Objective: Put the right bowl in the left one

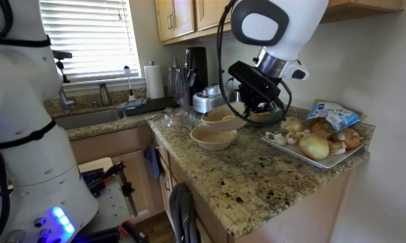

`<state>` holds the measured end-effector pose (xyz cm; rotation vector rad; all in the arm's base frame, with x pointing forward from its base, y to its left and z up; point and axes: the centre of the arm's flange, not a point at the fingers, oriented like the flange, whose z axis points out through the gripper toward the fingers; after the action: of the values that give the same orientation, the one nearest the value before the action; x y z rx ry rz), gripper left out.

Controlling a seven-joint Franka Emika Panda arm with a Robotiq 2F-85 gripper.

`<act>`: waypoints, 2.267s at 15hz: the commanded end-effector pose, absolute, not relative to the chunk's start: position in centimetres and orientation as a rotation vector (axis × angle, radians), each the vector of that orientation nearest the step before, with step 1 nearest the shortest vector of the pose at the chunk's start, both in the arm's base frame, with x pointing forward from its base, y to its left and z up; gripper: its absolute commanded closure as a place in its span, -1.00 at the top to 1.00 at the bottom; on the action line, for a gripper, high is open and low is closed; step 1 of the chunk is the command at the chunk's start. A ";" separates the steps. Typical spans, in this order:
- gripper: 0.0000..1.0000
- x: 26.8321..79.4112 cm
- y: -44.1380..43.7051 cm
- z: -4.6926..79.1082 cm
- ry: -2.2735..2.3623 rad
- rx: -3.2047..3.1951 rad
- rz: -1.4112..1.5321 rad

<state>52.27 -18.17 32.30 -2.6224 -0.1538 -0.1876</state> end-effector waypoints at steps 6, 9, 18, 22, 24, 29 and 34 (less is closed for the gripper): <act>-0.93 51.5 -11.8 28.9 0.062 -2.720 -0.266; -0.92 51.1 -10.3 27.7 0.071 -2.742 -0.243; -0.92 49.8 -8.1 25.1 0.018 -2.743 -0.133; -0.92 50.0 -6.7 24.2 -0.017 -2.746 -0.119; -0.68 50.2 -6.1 23.9 -0.036 -2.755 -0.109; 0.08 50.3 -5.7 24.2 -0.059 -2.749 -0.135; 0.72 50.0 -6.1 25.4 -0.058 -2.751 -0.158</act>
<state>50.83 -5.97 24.01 -2.7292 -0.0716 -0.1164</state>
